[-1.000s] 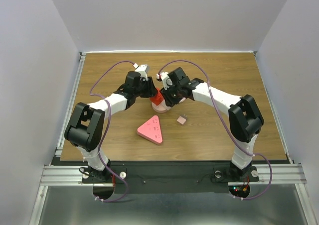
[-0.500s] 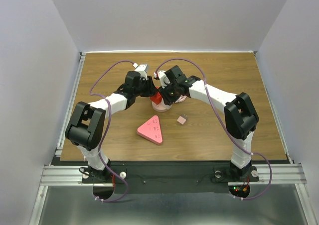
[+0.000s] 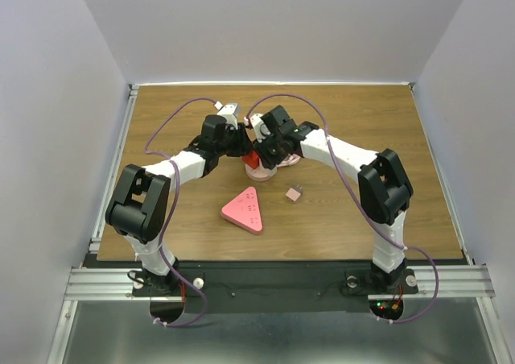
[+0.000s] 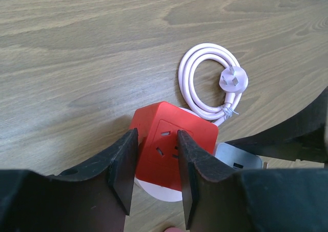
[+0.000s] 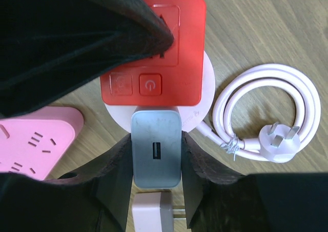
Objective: Insert the plug
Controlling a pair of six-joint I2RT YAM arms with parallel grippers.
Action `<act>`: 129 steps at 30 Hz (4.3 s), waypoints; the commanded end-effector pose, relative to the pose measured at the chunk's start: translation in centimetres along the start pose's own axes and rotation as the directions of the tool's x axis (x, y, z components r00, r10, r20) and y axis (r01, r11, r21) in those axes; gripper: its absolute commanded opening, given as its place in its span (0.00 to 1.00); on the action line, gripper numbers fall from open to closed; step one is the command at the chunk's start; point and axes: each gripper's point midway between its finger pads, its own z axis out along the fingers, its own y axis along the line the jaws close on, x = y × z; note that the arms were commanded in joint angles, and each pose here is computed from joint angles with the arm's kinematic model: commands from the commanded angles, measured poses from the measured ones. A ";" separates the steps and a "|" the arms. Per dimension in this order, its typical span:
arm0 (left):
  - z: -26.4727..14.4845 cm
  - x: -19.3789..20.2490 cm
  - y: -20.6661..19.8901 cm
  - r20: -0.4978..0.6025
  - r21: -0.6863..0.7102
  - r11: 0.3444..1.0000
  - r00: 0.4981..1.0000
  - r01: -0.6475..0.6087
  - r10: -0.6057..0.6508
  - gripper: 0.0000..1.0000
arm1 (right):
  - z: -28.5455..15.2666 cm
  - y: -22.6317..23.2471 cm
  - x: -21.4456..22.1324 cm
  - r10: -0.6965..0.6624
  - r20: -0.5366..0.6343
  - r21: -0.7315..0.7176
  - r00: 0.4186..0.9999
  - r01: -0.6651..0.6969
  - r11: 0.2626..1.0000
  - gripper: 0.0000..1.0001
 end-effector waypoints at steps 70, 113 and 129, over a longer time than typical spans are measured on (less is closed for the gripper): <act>-10.0 -4.0 0.2 0.142 -0.147 0.988 0.990 0.047 -0.026 0.99 | 0.3 -10.6 4.3 0.338 0.026 0.383 0.941 -0.322 0.866 0.18; 0.2 10.5 -14.6 -0.245 0.136 0.872 0.836 -0.471 0.490 0.99 | -18.2 -15.1 5.7 0.486 0.480 0.450 0.731 -0.680 0.579 0.97; 1.8 13.2 -14.6 -0.323 0.175 0.874 0.812 -0.454 0.486 0.99 | -18.4 -15.7 6.9 0.496 0.486 0.455 0.720 -0.693 0.560 0.98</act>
